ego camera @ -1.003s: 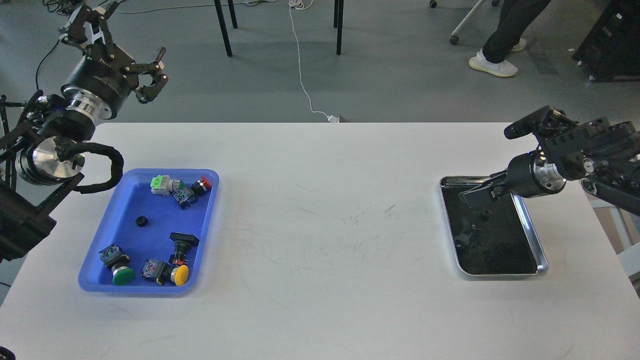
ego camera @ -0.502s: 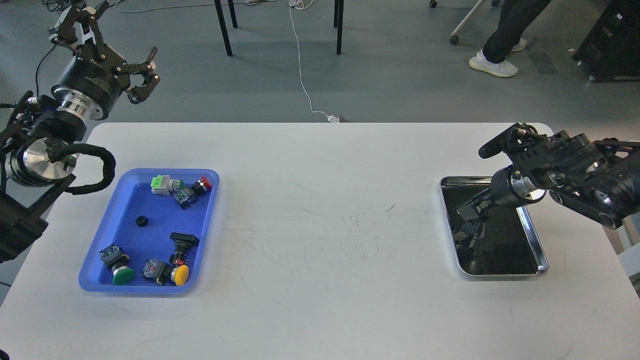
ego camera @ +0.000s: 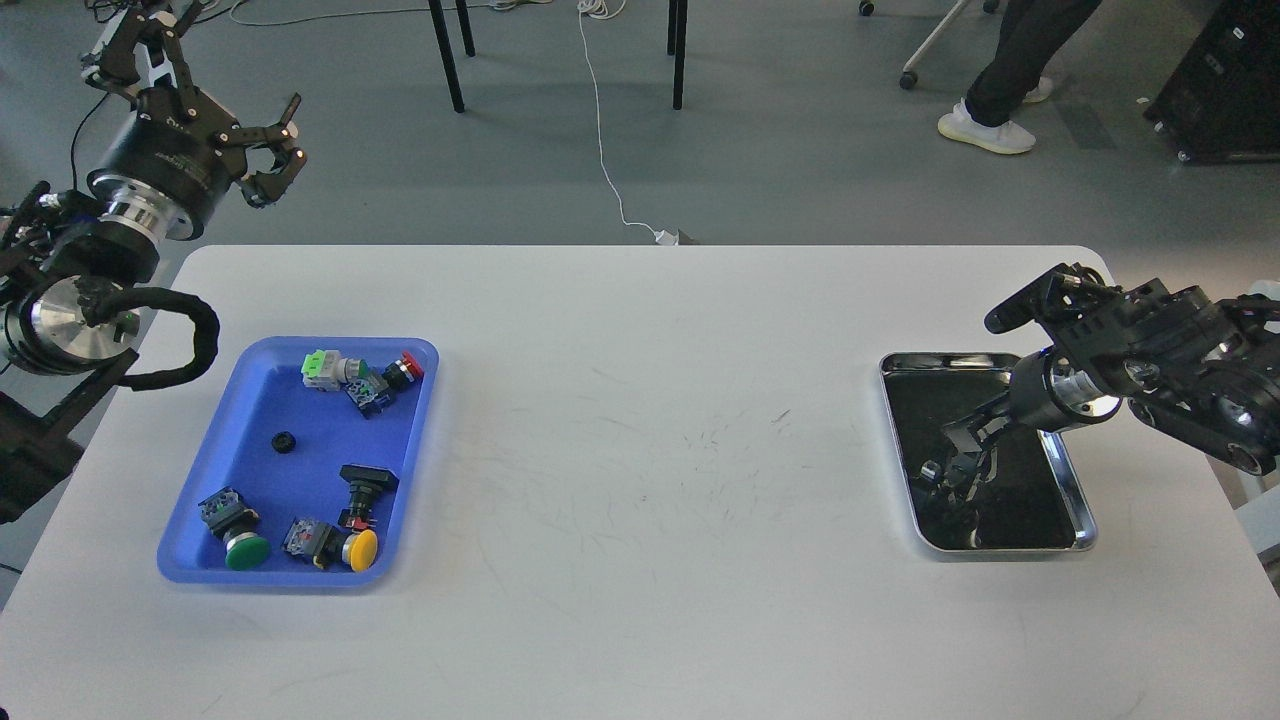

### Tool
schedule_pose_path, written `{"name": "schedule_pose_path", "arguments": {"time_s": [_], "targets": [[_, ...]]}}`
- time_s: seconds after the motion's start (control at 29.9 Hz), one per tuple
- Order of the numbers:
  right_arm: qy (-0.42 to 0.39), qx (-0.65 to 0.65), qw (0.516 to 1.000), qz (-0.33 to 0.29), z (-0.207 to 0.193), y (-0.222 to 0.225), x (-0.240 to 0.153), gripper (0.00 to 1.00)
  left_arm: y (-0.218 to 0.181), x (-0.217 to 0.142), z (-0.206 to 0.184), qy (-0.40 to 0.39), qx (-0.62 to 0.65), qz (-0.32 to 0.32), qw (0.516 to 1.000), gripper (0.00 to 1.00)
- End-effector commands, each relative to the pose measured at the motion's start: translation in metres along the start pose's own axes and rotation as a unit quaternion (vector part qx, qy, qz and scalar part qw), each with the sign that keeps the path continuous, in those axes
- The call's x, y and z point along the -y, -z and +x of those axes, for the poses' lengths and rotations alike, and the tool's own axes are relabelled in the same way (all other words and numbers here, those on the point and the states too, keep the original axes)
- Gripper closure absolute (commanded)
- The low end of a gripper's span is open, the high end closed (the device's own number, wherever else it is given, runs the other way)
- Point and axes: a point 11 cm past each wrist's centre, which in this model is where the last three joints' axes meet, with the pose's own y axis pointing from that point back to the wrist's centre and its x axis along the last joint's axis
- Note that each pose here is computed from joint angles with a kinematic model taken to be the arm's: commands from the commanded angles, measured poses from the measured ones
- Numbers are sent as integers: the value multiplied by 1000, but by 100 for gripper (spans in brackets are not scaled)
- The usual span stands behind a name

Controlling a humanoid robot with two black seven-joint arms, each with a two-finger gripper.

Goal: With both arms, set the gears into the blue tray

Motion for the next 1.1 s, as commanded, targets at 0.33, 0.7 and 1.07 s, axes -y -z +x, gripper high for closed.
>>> {"name": "schedule_pose_path", "arguments": {"time_s": [0.33, 0.7, 1.07], "targets": [[-1, 0, 1000, -1, -5, -2, 0, 60, -4, -1, 2, -2, 4, -3, 1000, 3], [2, 1, 1000, 6, -9, 1, 0, 62, -10, -3, 6, -6, 10, -5, 1000, 3], [2, 9, 1000, 2, -18, -5, 0, 72, -10, -3, 6, -7, 10, -5, 1000, 3]]}}
